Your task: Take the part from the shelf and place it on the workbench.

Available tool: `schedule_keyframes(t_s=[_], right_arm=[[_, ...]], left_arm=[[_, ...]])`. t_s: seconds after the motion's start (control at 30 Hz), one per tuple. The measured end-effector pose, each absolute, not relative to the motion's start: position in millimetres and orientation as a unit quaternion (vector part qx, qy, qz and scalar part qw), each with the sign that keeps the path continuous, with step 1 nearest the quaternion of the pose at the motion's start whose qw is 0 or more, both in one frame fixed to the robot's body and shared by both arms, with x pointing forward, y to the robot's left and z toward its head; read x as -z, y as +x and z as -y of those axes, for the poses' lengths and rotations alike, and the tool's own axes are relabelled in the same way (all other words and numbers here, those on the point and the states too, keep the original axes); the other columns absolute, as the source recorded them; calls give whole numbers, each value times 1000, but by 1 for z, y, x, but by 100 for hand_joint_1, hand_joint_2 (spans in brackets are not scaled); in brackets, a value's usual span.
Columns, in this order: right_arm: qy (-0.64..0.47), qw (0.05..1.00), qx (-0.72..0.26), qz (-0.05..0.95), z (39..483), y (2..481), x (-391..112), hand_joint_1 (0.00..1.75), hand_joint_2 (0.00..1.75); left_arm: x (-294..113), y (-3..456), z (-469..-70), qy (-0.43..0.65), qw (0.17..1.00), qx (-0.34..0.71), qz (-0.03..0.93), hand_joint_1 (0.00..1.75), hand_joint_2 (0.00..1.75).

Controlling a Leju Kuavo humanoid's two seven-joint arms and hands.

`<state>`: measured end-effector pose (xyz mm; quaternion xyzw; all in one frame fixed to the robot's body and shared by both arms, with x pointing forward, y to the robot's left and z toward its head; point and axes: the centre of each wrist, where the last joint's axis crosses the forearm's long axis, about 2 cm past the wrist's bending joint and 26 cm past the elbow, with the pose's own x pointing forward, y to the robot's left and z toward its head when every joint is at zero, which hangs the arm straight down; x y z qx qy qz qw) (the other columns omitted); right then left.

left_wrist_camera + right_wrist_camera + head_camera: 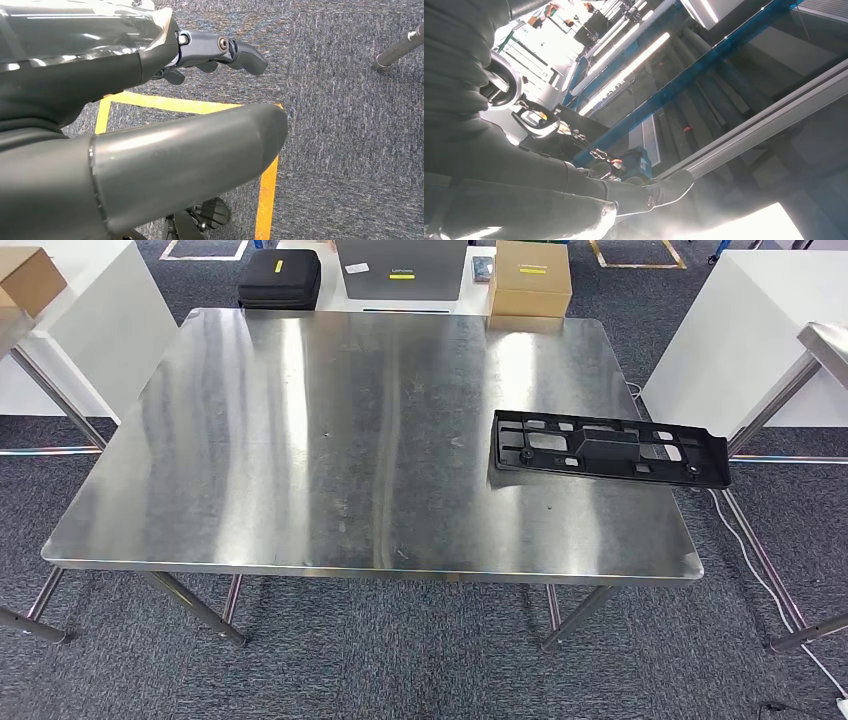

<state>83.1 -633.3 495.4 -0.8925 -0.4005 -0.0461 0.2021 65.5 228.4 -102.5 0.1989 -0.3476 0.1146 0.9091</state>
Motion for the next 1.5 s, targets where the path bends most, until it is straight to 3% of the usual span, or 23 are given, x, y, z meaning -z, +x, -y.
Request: schedule_keyframes(t_s=[0.47, 0.57, 0.63, 0.7, 0.77, 0.97, 1.23, 1.5], right_arm=[[-887, 222, 47, 402, 637, 83, -493, 0, 175], [-885, 265, 67, 376, 685, 58, -487, 0, 175], [-909, 221, 102, 338, 737, 4, -478, 0, 175], [-929, 192, 52, 313, 771, -37, -442, 0, 175], [-923, 178, -46, 339, 785, -49, -413, 0, 175], [-872, 180, -37, 454, 786, -33, -421, 0, 175], [-839, 171, -86, 510, 770, -19, -455, 0, 175], [-838, 169, -87, 512, 768, -18, -457, 0, 175]], left_arm=[[102, 66, -229, 202, 916, -111, 330, 0, 0], [102, 65, -228, 206, 936, -105, 264, 0, 0], [102, 62, -226, 206, 943, -103, 241, 0, 0], [103, 56, -225, 206, 945, -100, 233, 0, 0], [103, 54, -224, 204, 947, -98, 229, 0, 0], [103, 59, -229, 194, 947, -97, 237, 0, 0], [104, 58, -230, 197, 946, -100, 237, 0, 0], [104, 58, -233, 200, 945, -104, 237, 0, 0]])
